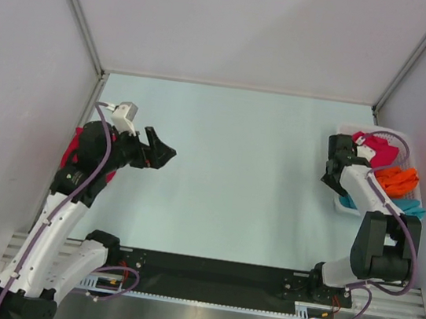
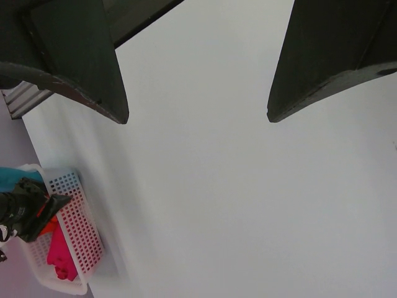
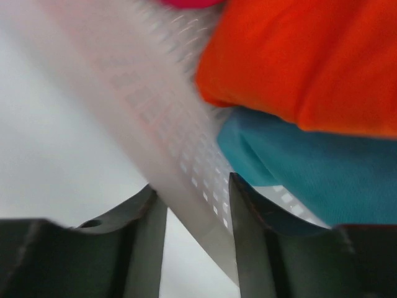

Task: Fold and stack the t-shirts
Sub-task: Grab crumpled tshirt from bin with the right arm

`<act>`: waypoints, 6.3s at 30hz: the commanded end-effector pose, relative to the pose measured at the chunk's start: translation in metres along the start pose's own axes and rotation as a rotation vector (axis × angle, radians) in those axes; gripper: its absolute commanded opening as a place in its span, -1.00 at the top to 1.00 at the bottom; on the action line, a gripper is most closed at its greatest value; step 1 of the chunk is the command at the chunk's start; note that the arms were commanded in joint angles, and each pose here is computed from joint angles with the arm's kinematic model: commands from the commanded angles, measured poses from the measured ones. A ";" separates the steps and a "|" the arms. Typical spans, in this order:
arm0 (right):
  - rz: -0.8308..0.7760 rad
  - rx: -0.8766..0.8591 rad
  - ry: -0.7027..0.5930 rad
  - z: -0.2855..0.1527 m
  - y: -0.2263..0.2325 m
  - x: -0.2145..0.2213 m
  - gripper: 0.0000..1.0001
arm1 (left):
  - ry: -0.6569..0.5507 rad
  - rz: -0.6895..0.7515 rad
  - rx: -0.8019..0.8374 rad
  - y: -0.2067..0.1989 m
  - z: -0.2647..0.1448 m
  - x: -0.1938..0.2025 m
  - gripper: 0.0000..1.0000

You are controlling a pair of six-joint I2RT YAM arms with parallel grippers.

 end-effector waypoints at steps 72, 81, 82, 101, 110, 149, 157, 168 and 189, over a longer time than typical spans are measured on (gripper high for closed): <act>-0.573 -0.636 0.223 -0.035 0.256 0.064 1.00 | -0.025 -0.033 -0.018 0.007 -0.014 -0.011 -0.99; -0.749 -0.817 0.281 -0.106 0.281 0.167 1.00 | -0.011 -0.046 -0.009 0.009 -0.006 -0.010 -0.99; -0.754 -0.816 0.280 -0.108 0.281 0.169 1.00 | -0.003 -0.050 -0.008 0.010 -0.005 -0.009 -0.99; -0.657 -0.898 0.021 -0.196 0.312 0.043 0.32 | 0.029 -0.068 -0.005 0.018 0.003 0.000 -0.99; -0.609 -0.868 -0.079 -0.218 0.301 0.003 0.19 | 0.030 -0.063 -0.023 0.023 0.003 0.003 -0.99; -0.506 -0.658 -0.067 -0.147 0.238 -0.031 -0.08 | 0.035 -0.072 -0.019 0.024 0.004 0.006 -0.99; -0.523 -0.711 -0.005 -0.135 0.251 -0.011 -0.18 | 0.034 -0.069 -0.022 0.025 0.005 0.006 -0.99; -0.607 -0.788 0.065 -0.137 0.281 0.032 -0.25 | 0.034 -0.073 -0.018 0.024 0.006 0.004 -0.99; -0.586 -0.679 -0.276 -0.214 0.256 -0.047 1.00 | 0.034 -0.070 -0.005 0.021 0.006 0.002 -0.99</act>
Point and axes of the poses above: each gripper's point midway between its finger pads, its own z axis out along the fingers, its own y axis along the line the jaws close on, x = y × z, the point moved 6 cm from there along -z, back along the fingers, and after that the axes turned 15 degrees about -z, right-handed, at the moved point
